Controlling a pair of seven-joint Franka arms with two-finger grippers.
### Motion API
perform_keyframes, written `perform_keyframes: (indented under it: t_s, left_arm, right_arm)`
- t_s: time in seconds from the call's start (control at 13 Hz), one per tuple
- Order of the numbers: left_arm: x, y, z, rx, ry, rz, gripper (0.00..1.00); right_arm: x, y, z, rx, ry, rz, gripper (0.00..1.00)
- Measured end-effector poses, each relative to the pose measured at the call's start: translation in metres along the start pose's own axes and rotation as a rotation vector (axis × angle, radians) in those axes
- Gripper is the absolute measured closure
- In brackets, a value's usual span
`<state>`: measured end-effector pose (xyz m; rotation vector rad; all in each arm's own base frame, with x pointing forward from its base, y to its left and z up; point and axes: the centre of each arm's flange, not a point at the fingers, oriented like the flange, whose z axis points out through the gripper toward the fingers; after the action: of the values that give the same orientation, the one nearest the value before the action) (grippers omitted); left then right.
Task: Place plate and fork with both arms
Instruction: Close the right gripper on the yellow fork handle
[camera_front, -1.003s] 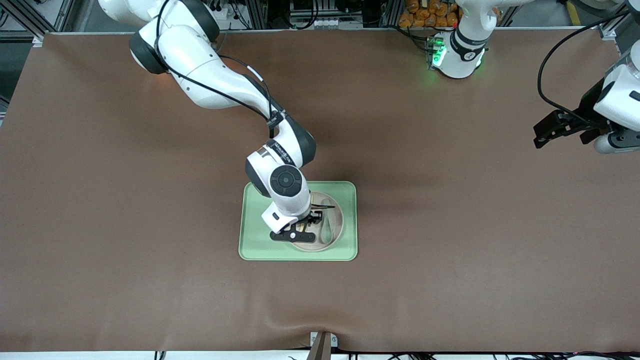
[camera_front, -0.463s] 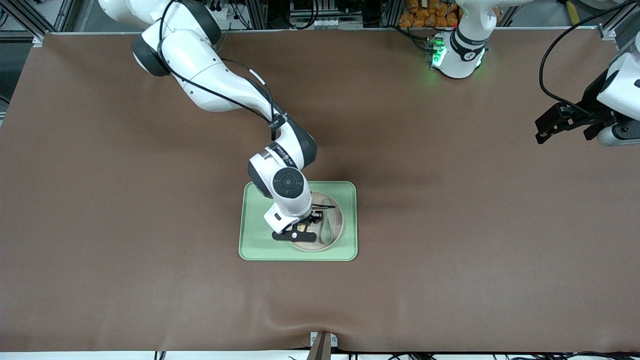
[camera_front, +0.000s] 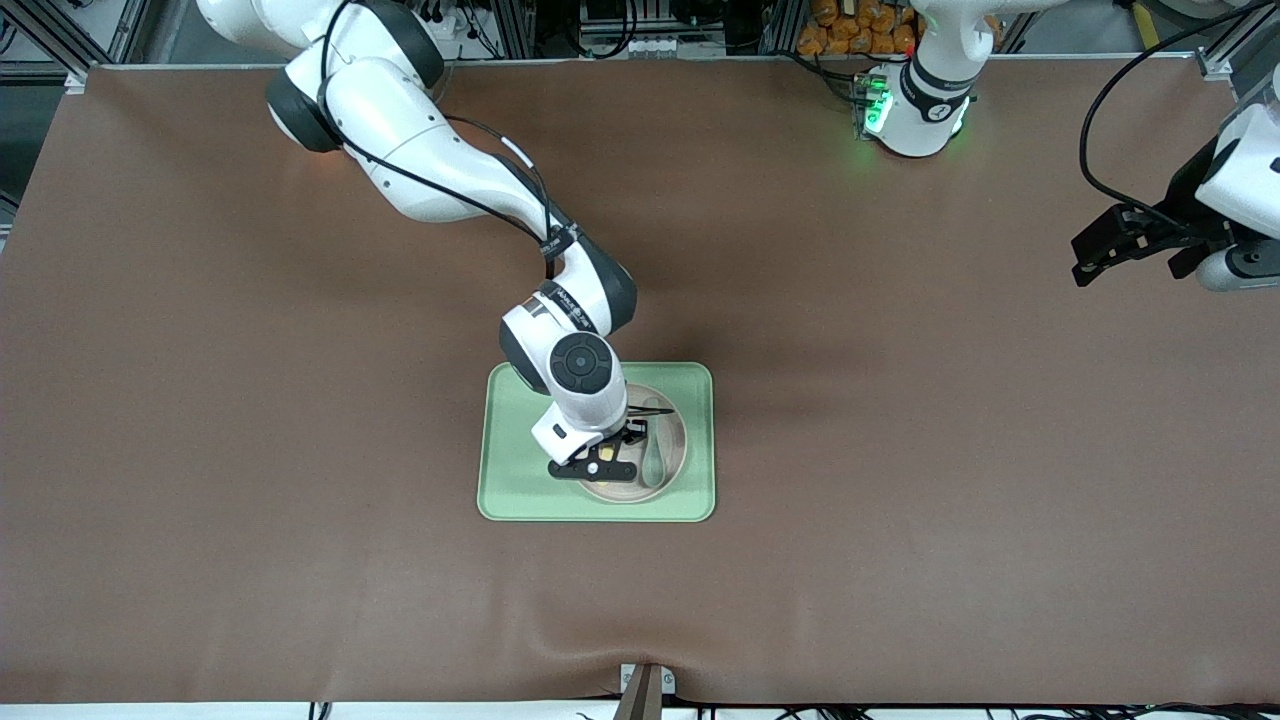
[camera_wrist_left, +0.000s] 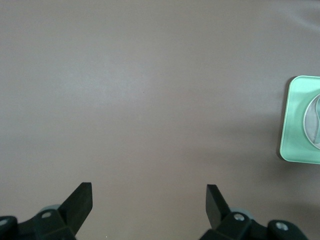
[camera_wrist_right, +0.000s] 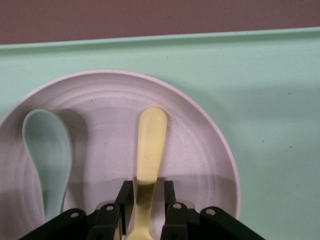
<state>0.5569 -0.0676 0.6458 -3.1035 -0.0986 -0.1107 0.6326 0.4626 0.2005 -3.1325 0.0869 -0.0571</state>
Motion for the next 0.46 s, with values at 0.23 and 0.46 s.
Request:
perform_keyframes:
  t_s: [0.23,0.46]
  left_arm:
    - [-0.0004,0.0018,0.0,0.0,-0.001,0.003,0.0]
    - [-0.0007,0.0031,-0.0001,0.0,-0.001,0.006,0.0]
  right_arm:
    - [-0.0009,-0.0003,0.0024,-0.002,-0.003,-0.001,0.67]
    - [-0.0018,-0.0002,0.0062,-0.005,-0.006,-0.005,0.7]
